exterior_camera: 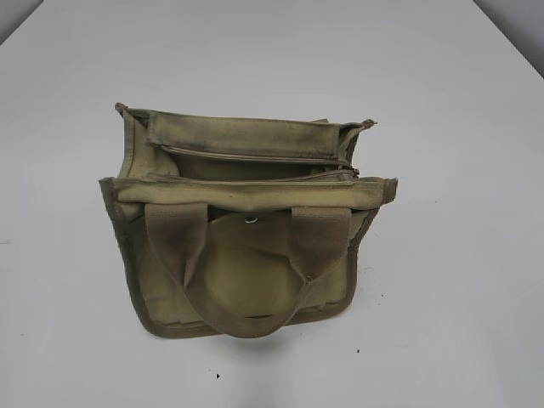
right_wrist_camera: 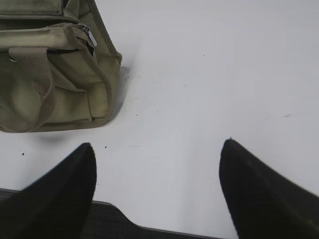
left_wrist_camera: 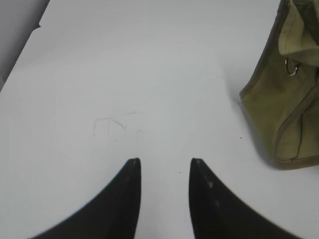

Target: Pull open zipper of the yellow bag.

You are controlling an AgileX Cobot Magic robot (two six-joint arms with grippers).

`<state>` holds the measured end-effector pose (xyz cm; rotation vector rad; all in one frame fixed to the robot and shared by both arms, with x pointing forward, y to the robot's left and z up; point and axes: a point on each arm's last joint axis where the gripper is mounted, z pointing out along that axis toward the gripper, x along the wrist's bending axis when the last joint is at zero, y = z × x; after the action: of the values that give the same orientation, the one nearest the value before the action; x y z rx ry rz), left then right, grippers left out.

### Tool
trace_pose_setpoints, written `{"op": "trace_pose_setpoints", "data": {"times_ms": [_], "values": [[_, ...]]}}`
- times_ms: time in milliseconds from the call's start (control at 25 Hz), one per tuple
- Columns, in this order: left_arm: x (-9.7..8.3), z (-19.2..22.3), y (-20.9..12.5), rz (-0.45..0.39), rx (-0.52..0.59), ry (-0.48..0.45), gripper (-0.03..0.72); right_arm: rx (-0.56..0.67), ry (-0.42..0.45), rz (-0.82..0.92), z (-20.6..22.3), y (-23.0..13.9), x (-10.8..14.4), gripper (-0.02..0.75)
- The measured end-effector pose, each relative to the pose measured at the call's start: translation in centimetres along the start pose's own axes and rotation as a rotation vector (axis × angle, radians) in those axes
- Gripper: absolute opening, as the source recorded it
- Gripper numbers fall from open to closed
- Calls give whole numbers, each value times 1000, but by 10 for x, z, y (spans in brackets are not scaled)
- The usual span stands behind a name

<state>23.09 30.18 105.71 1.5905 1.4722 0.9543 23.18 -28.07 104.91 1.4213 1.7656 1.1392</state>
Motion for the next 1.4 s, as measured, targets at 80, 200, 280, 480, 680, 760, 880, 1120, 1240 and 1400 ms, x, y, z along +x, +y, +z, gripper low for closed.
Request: {"op": "trace_pose_setpoints", "data": {"times_ms": [80, 200, 280, 480, 680, 760, 880, 1120, 1240, 1400], "values": [[0, 0, 0, 0, 0, 0, 257, 5, -6, -11, 0, 0, -1, 594], [0, 0, 0, 0, 0, 0, 257, 13, -33, -29, 0, -1, -3, 594], [0, 0, 0, 0, 0, 0, 257, 17, -59, -45, 0, -1, -5, 594], [0, 0, 0, 0, 0, 0, 256, 25, -113, -74, 0, -2, -10, 594], [0, 0, 0, 0, 0, 0, 256, 27, -117, -76, 0, -2, -11, 594], [0, 0, 0, 0, 0, 0, 256, 27, -117, -76, 0, -2, -11, 594], [0, 0, 0, 0, 0, 0, 256, 27, -117, -76, 0, -2, -11, 594], [0, 0, 0, 0, 0, 0, 256, 28, -117, -76, 0, -2, -11, 594], [0, 0, 0, 0, 0, 0, 256, 28, -117, -76, 0, -2, -11, 594], [0, 0, 0, 0, 0, 0, 256, 28, -116, -76, 0, -2, -11, 594]]}}
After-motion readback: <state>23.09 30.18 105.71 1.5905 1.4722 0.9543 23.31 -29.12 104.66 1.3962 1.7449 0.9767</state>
